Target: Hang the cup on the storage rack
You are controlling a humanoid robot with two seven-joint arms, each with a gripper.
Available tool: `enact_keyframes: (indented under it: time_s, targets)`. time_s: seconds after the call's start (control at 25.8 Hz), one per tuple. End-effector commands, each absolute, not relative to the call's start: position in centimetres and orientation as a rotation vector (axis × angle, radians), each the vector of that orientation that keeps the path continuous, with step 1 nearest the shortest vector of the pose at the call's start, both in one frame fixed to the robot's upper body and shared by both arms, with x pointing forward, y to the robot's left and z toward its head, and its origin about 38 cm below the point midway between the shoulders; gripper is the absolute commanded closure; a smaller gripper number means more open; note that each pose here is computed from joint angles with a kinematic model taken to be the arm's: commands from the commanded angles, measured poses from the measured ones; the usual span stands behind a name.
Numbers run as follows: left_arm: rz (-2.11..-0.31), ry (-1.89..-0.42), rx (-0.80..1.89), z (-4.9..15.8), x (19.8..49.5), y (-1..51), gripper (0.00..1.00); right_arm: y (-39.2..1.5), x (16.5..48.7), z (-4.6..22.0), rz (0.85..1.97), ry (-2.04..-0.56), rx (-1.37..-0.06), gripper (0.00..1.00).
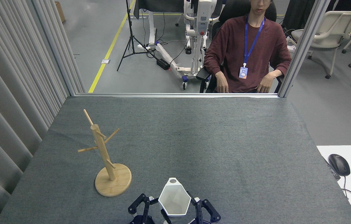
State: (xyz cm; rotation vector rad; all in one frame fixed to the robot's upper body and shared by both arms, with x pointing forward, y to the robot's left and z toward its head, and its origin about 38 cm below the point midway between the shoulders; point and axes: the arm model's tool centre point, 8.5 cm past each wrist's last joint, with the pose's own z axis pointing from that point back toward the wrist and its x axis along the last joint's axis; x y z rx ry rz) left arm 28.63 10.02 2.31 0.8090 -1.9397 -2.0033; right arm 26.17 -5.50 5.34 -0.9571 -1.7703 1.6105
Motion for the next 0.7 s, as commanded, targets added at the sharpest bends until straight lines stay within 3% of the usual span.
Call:
enact_keyframes:
  time_s: [0.0,0.66]
  targets:
    - [-2.006,-1.954,0.787,2.28,28.50,9.81,0.00,-5.09,26.07,5.33,1.616,-1.778,-0.945,0.39]
    - [-2.010,-1.950,0.789,2.25,28.57,9.96,0.00,-4.62,25.52,5.65,1.610,-1.802,-0.940,0.38]
